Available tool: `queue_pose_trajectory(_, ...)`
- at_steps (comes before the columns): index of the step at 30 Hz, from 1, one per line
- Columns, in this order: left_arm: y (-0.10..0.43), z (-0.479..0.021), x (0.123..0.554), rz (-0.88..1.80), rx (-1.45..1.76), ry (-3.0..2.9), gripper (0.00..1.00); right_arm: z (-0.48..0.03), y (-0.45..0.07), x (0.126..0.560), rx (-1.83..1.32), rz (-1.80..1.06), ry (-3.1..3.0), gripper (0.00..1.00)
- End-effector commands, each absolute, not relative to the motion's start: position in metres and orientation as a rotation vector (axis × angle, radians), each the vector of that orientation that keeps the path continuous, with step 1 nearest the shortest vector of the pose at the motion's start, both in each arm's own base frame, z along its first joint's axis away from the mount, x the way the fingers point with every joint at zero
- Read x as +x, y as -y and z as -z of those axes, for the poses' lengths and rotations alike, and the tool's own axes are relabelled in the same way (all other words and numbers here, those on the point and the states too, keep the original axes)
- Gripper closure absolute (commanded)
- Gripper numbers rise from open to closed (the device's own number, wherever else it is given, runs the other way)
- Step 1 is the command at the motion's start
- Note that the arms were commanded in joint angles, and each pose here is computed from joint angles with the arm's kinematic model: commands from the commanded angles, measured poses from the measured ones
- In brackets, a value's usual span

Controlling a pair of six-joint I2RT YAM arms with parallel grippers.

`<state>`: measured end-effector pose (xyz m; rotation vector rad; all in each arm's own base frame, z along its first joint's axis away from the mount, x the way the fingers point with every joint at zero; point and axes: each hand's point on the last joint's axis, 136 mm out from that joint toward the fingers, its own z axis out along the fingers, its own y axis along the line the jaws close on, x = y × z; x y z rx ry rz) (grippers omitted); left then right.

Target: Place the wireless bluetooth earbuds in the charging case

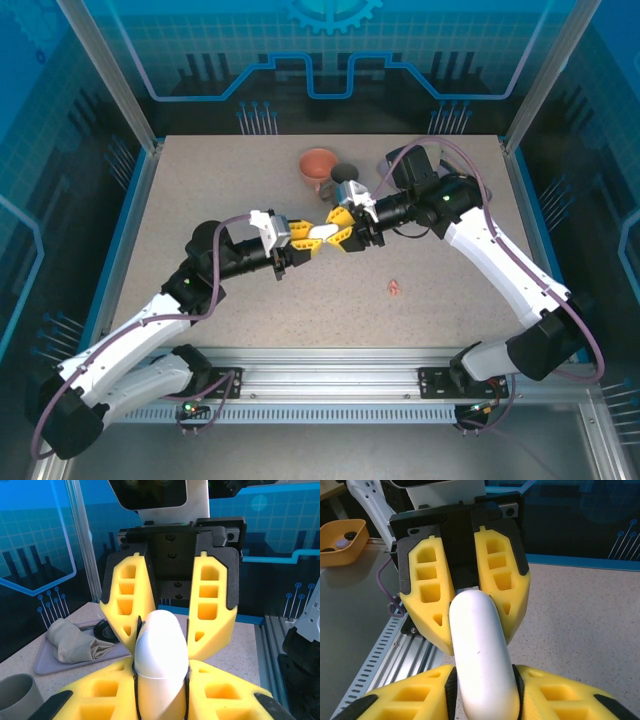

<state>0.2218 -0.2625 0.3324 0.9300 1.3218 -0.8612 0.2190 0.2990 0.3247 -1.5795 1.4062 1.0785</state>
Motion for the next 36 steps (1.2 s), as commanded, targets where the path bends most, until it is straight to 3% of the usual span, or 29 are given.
queue_pose_trajectory(1,0.265,-0.349,0.22,0.856,0.941,-1.265,1.0,-0.334,-0.304,0.211,-1.589,-1.135,-1.373,0.72)
queue_pose_trajectory(5,0.264,-0.349,0.222,0.849,0.934,-1.271,0.97,-0.332,-0.301,0.213,-1.584,-1.116,-1.397,0.75)
queue_pose_trajectory(10,0.261,-0.348,0.224,0.83,0.918,-1.283,0.53,-0.328,-0.293,0.221,-1.529,-1.111,-1.461,0.76)
queue_pose_trajectory(16,0.251,-0.348,0.228,0.773,0.863,-1.293,0.19,-0.315,-0.28,0.237,-1.439,-1.095,-1.61,0.78)
queue_pose_trajectory(20,0.243,-0.349,0.229,0.731,0.831,-1.3,0.02,-0.298,-0.271,0.253,-1.341,-1.075,-1.756,0.78)
queue_pose_trajectory(36,0.208,-0.346,0.239,0.585,0.669,-1.382,0.01,-0.187,-0.256,0.307,-0.819,-1.055,-2.382,0.8)
